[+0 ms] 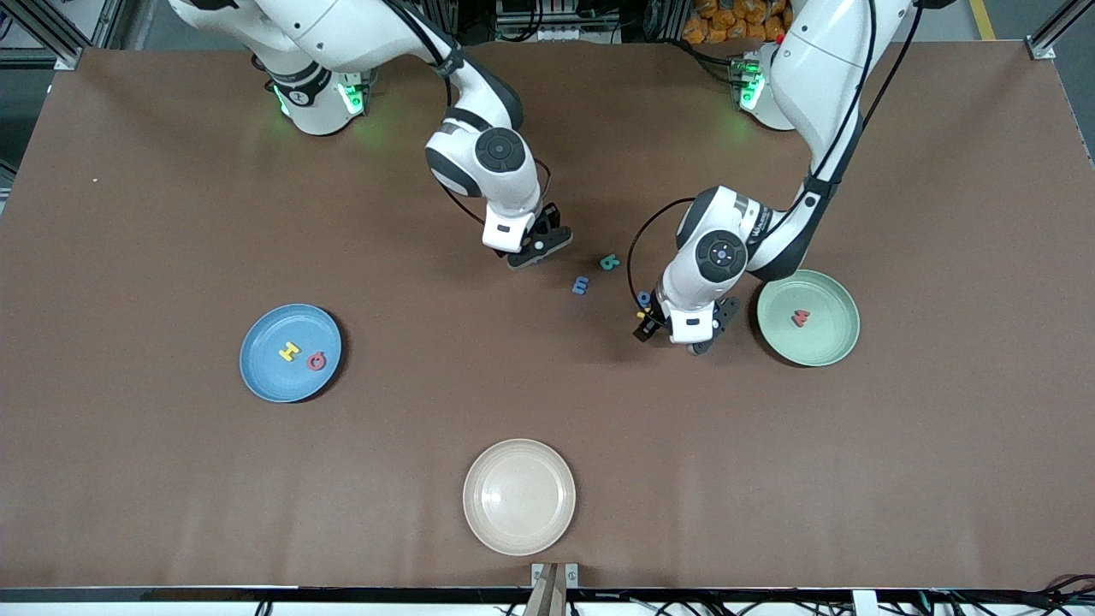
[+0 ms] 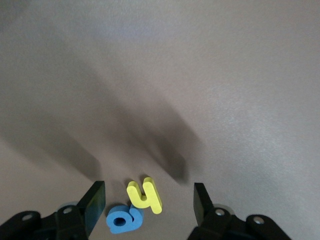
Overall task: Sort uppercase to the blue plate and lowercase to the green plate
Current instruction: 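Grasp the blue W with the right gripper while the left gripper grasps the h, then place the W on the blue plate while the left gripper places the h, then grasp the blue lowercase a with the left gripper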
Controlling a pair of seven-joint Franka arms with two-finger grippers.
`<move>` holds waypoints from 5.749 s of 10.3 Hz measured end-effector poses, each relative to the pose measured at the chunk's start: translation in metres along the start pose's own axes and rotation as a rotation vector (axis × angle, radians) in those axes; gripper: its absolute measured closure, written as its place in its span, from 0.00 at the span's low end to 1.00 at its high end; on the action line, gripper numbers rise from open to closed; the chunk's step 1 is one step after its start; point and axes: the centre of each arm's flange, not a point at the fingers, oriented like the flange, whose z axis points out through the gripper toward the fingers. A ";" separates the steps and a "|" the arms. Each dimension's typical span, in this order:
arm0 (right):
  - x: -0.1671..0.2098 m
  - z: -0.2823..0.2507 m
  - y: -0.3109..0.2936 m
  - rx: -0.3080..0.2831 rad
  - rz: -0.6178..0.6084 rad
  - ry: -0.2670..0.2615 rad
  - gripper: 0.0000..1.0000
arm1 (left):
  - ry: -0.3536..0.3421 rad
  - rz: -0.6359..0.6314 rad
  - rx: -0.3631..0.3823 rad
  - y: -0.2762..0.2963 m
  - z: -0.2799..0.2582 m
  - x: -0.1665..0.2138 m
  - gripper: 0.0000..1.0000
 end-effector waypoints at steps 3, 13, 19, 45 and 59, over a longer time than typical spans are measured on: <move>-0.001 0.010 -0.002 -0.011 -0.028 -0.004 0.26 | 0.000 -0.028 -0.001 0.000 0.007 -0.001 0.24; 0.010 0.028 -0.004 -0.038 -0.093 0.010 0.31 | 0.037 0.014 0.001 0.003 0.013 -0.019 0.54; 0.020 0.022 0.005 -0.069 -0.122 0.041 0.58 | 0.060 0.053 0.004 0.004 0.012 -0.022 0.74; -0.011 -0.179 0.439 -0.091 0.342 -0.093 0.00 | 0.071 0.805 0.292 -0.090 -0.101 0.149 0.09; 0.016 -0.212 0.341 -0.078 0.556 -0.030 0.00 | 0.192 1.427 0.105 -0.013 -0.056 -0.037 0.13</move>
